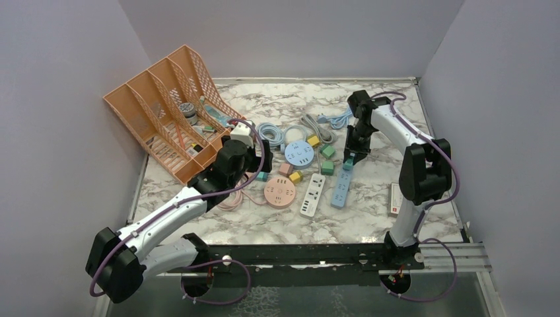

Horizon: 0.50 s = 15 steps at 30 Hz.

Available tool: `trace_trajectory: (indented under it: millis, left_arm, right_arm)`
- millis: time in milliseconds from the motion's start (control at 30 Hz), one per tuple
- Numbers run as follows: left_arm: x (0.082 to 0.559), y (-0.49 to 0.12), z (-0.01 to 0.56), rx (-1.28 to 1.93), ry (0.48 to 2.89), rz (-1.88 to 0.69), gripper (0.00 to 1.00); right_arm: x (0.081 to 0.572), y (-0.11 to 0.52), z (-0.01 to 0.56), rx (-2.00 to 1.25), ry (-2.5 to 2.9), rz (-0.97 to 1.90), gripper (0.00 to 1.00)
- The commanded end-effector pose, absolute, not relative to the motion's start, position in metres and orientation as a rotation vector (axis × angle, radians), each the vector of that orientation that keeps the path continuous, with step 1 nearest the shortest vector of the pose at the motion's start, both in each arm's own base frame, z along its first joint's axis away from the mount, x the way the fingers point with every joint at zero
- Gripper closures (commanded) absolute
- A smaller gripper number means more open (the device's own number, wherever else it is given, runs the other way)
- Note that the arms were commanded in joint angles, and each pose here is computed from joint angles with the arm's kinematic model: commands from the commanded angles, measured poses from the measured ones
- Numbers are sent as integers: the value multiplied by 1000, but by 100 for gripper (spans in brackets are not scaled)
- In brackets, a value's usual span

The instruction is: Insert the plug

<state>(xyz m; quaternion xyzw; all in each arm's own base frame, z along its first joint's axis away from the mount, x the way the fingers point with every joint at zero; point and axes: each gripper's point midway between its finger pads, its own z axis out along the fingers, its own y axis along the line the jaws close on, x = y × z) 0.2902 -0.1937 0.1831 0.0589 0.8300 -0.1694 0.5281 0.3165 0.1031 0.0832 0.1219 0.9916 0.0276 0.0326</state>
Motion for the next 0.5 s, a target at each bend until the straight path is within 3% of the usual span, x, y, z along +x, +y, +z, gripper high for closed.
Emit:
trace_trajectory:
  millis: [0,467]
  left_arm:
    - [299,-192,192,129,1954,-373,1]
    - [299,-192,191,130,1965,-369,1]
  right_arm:
    - [330,89,67,405,2997,-35,99]
    - [333,105,53,404,2992,104,99]
